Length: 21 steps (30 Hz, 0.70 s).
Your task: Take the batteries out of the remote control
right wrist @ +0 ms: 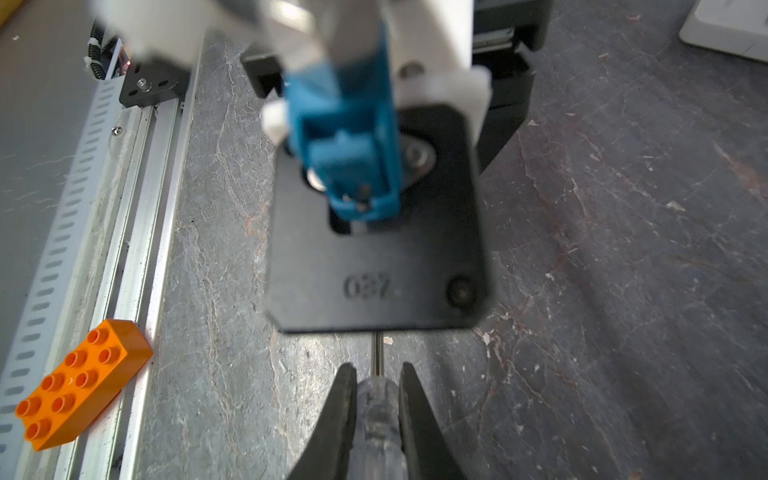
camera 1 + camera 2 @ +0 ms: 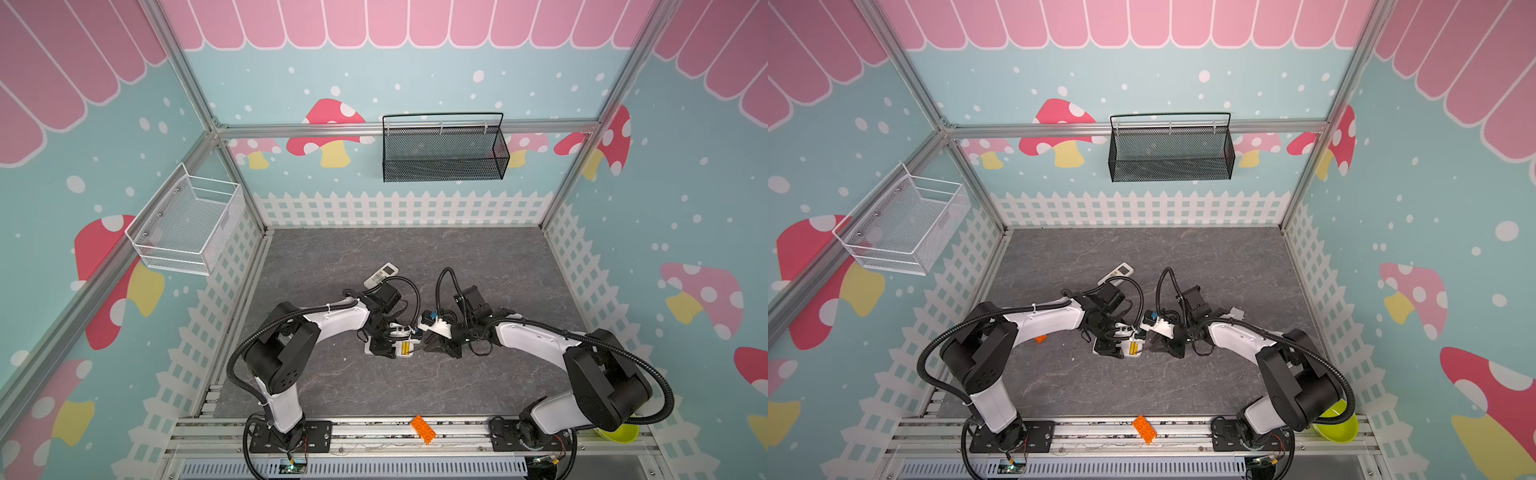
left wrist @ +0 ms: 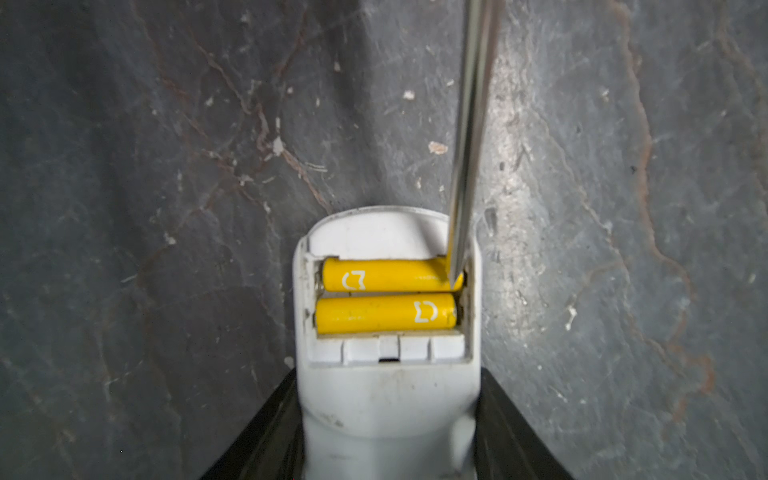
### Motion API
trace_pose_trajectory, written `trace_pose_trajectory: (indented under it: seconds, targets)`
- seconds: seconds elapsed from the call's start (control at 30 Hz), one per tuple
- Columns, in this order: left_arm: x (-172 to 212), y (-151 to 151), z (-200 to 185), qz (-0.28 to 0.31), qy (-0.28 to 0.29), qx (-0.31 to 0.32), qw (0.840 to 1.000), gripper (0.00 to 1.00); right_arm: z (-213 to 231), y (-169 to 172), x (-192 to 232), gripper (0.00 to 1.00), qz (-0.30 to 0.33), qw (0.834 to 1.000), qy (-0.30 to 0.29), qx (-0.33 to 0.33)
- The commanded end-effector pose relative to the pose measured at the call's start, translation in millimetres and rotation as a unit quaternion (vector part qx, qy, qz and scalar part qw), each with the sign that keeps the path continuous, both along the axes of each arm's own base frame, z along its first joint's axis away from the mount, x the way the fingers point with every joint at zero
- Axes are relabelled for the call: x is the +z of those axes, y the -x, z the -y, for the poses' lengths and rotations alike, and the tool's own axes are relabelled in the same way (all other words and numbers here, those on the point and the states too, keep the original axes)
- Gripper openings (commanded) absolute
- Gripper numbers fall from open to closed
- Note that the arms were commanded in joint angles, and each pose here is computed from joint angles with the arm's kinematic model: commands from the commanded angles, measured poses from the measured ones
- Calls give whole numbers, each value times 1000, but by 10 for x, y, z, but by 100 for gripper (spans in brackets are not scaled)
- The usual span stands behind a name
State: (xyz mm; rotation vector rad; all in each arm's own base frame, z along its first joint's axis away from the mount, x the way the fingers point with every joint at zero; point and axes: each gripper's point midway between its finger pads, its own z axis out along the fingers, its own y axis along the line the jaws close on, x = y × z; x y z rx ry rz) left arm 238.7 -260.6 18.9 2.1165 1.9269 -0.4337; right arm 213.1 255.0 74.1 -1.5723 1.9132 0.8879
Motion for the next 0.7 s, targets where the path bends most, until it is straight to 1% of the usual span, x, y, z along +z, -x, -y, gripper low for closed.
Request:
trace_pose_trajectory:
  seconds: [0.0, 0.67]
  targets:
    - [-213, 236, -209, -44, -47, 1, 998, 57, -17, 72, 83, 0, 5, 1000, -6, 23]
    - [-229, 249, -209, -41, -50, -3, 998, 56, -35, 98, 56, 0, -10, 999, 0, 39]
